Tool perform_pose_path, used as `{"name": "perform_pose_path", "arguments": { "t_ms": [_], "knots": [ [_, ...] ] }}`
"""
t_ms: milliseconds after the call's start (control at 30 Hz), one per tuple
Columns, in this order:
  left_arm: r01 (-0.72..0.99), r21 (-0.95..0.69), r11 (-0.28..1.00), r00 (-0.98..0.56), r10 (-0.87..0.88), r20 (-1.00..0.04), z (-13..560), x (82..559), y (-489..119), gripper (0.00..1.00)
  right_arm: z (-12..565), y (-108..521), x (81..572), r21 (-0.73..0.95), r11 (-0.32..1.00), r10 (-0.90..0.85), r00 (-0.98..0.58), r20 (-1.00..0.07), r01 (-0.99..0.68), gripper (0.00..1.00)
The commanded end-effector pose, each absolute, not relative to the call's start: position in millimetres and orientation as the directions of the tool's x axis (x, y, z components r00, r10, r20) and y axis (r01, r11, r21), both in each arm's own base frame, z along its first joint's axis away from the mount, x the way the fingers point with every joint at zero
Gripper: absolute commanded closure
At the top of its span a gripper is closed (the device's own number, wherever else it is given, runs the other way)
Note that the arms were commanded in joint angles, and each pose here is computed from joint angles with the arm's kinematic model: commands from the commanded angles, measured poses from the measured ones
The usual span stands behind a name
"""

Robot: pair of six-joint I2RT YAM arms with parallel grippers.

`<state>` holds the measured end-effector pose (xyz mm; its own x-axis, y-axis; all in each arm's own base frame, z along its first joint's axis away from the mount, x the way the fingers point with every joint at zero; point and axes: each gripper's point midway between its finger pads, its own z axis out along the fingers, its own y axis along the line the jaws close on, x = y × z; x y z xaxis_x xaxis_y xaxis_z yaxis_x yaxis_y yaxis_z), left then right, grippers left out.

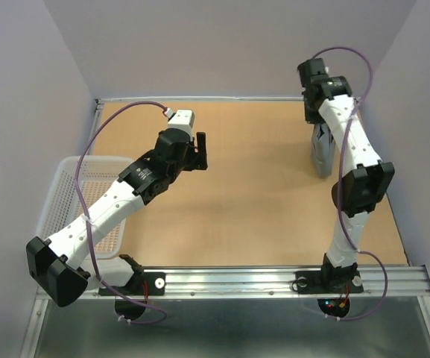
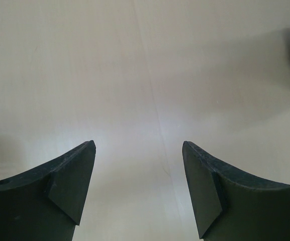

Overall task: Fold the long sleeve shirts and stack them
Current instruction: Fold the shirt

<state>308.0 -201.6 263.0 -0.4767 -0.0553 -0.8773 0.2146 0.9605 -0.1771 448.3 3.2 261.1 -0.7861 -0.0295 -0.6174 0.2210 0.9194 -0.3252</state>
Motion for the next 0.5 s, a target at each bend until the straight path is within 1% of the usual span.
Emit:
{"name": "perform_pose_path", "arguments": {
  "t_ms": [0, 33, 100, 133, 167, 200, 267, 367, 400, 467],
  "knots": [
    [0.237, -0.184, 0.954, -0.469, -0.054, -0.881, 270.0, 305.4, -200.4, 0.18, 199.7, 32.1, 423.7, -0.607, 0.793, -0.232, -0.902, -0.364, 0.041, 0.99],
    [0.232, -0.185, 0.955, -0.473, -0.055, -0.879, 267.2, 305.7, -199.4, 0.18, 174.9, 43.2, 422.9, -0.630, 0.776, -0.253, -0.918, -0.306, -0.004, 0.99],
    [0.224, -0.185, 0.957, -0.489, -0.054, -0.870, 259.8, 304.3, -197.9, 0.18, 149.3, 71.1, 415.2, -0.702, 0.709, -0.317, -0.918, -0.237, -0.064, 0.99],
    [0.218, -0.187, 0.958, -0.489, -0.059, -0.870, 259.7, 304.7, -196.6, 0.18, 122.1, 85.0, 413.4, -0.716, 0.693, -0.321, -0.926, -0.196, -0.089, 1.00],
    [0.213, -0.190, 0.958, -0.494, -0.062, -0.867, 257.2, 303.5, -196.0, 0.18, 112.0, 97.6, 409.2, -0.722, 0.683, -0.339, -0.925, -0.173, -0.115, 0.99],
    [0.209, -0.197, 0.958, -0.490, -0.072, -0.869, 259.2, 303.0, -194.4, 0.18, 105.5, 126.6, 406.3, -0.707, 0.695, -0.370, -0.909, -0.191, -0.134, 0.99],
    [0.200, -0.207, 0.958, -0.489, -0.085, -0.868, 258.8, 302.1, -192.0, 0.18, 79.1, 163.5, 397.4, -0.693, 0.691, -0.424, -0.892, -0.155, -0.208, 0.99],
    [0.189, -0.213, 0.959, -0.494, -0.095, -0.864, 256.5, 299.9, -188.3, 0.19, 68.5, 196.9, 393.3, -0.664, 0.706, -0.459, -0.873, -0.165, -0.246, 0.98],
    [0.186, -0.216, 0.958, -0.493, -0.099, -0.864, 256.4, 300.0, -187.4, 0.19, 59.9, 200.4, 392.1, -0.664, 0.702, -0.462, -0.874, -0.151, -0.256, 0.98],
    [0.179, -0.217, 0.960, -0.497, -0.102, -0.862, 253.2, 298.7, -185.6, 0.19, 57.9, 207.8, 391.7, -0.646, 0.723, -0.450, -0.877, -0.169, -0.247, 0.96]
  ]
}}
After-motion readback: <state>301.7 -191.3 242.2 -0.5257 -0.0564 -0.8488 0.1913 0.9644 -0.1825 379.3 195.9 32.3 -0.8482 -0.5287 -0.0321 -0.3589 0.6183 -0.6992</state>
